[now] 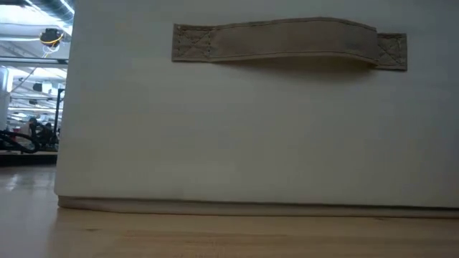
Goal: Sort clothes
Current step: Put the dark blue sock into the top laundry organizer
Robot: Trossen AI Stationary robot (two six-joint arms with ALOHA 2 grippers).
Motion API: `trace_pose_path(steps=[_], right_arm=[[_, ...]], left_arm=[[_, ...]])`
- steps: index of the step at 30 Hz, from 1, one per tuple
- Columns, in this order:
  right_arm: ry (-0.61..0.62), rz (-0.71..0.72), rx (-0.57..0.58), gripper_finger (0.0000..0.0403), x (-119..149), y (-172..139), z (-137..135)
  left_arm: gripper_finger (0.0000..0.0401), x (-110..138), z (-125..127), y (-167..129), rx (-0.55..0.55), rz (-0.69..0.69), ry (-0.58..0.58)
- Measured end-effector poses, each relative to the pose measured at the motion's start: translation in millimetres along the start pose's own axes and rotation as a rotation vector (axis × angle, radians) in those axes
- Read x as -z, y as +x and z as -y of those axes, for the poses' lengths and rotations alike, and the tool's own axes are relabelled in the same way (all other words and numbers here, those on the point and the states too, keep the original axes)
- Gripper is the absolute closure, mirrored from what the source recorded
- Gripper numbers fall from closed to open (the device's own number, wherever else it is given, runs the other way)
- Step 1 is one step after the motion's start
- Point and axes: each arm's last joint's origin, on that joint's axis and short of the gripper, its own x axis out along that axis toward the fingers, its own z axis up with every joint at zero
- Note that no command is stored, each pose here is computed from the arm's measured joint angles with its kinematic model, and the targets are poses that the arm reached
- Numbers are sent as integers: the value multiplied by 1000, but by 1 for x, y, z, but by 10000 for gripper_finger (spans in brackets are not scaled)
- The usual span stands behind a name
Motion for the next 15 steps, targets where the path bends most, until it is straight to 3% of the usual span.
trace_pose_path(steps=[5,7,15], right_arm=[[-1,-1,0,395,0,0,0],[-1,-2,1,395,0,0,0],[-6,-4,3,395,0,0,0]], left_arm=[[396,-1,1,-13,11,13,2],[398,-4,-1,-25,3,70,-3],[399,-30,-8,-96,158,337,5]])
